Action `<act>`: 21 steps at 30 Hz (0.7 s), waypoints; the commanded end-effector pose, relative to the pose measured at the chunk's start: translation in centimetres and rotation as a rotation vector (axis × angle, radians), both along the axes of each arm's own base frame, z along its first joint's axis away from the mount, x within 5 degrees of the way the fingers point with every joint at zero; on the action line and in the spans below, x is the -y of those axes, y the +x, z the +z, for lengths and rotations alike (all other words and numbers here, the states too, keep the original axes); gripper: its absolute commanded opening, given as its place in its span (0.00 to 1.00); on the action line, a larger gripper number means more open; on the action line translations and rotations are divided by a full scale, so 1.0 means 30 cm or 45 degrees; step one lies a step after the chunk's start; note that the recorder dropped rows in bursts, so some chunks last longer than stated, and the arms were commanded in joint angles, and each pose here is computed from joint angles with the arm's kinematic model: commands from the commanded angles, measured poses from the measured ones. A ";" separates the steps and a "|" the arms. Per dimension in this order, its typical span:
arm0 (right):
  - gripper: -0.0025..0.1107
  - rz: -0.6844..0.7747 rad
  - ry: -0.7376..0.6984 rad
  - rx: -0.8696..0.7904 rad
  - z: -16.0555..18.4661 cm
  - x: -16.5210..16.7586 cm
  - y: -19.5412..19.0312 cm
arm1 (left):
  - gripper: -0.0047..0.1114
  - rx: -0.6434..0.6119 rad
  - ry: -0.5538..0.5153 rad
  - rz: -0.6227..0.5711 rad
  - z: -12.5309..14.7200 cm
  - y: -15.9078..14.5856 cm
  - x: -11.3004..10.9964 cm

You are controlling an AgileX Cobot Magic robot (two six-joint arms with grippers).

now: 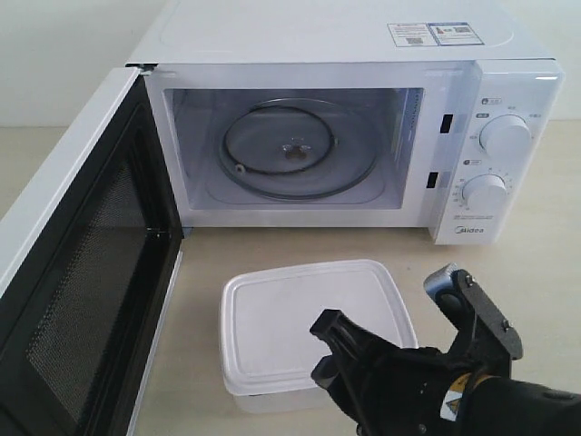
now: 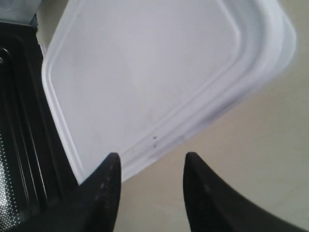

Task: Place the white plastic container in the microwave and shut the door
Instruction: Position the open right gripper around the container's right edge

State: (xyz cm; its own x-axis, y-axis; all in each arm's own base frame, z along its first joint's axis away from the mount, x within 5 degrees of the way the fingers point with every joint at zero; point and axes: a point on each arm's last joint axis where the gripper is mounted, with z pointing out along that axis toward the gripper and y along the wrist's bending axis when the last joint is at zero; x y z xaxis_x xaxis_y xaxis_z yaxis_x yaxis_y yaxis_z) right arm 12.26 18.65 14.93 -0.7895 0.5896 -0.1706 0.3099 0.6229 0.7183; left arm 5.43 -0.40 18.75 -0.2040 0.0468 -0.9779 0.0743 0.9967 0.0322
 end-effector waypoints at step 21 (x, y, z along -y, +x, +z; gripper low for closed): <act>0.18 -0.236 0.057 0.057 -0.071 -0.020 0.024 | 0.08 0.000 0.009 0.001 -0.004 0.000 0.000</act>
State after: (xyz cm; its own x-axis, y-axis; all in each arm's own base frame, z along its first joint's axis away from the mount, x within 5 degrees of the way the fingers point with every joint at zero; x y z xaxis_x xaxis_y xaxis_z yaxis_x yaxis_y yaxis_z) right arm 13.00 19.40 12.91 -0.6495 0.7473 -0.1401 0.4054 0.4963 0.7677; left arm 5.43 -0.40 18.75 -0.2040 0.0468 -0.9779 0.0743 0.9967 0.0322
